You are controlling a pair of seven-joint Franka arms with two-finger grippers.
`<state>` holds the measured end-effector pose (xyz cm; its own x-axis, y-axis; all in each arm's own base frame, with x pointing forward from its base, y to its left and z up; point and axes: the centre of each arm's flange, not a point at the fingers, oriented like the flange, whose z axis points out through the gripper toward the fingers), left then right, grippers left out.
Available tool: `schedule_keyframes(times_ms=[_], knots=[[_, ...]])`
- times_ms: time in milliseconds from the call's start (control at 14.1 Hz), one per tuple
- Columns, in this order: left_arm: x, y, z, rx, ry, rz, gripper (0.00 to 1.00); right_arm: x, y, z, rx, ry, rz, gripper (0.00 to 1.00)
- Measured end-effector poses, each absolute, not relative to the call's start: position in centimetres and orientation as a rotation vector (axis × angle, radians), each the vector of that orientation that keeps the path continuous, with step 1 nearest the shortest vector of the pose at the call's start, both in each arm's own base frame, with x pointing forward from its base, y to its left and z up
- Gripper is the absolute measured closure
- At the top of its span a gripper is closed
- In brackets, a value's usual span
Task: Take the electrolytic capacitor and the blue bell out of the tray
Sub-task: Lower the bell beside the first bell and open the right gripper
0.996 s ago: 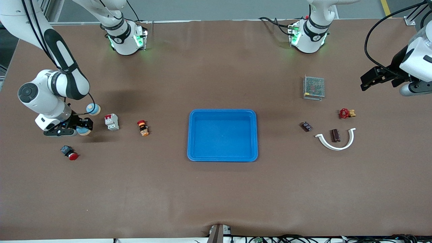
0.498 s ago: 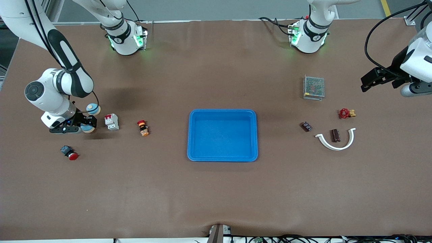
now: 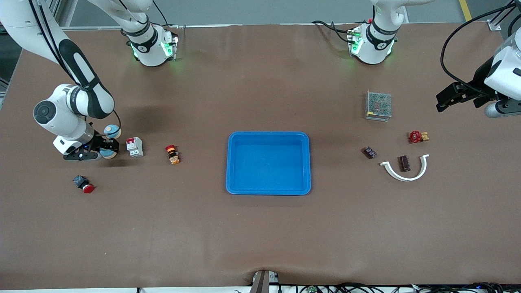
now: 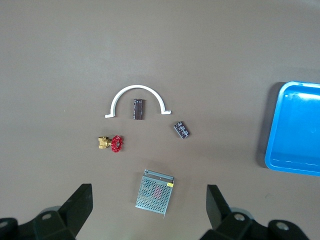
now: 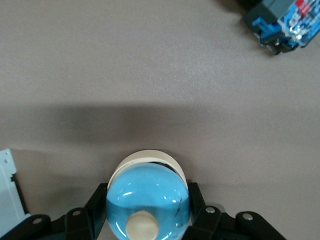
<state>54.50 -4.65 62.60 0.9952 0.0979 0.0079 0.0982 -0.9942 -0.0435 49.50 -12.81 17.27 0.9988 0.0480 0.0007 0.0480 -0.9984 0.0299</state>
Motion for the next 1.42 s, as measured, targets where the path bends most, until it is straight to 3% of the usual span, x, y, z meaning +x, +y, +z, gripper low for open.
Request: schedule_keyframes(times_ms=[498, 569, 782, 1138, 1422], knots=[[54.5, -4.5, 62.6, -3.094, -0.157, -0.01, 0.0, 49.4, -13.2, 17.1, 3.112, 0.07, -0.002, 0.32], [54.5, -4.5, 62.6, -3.094, -0.157, -0.009, 0.0, 49.3, -13.3, 17.1, 3.112, 0.065, -0.004, 0.28], [54.5, -4.4, 62.4, -3.093, -0.159, -0.005, 0.0, 49.1, -14.0, 17.0, 3.113, 0.045, -0.009, 0.01], [54.5, -4.5, 62.4, -3.093, -0.158, -0.004, 0.0, 49.5, -13.4, 17.2, 3.124, 0.035, -0.06, 0.0], [54.5, -4.5, 62.4, -3.093, -0.157, -0.003, 0.0, 52.9, -12.0, 20.3, 3.135, 0.035, -0.098, 0.0]])
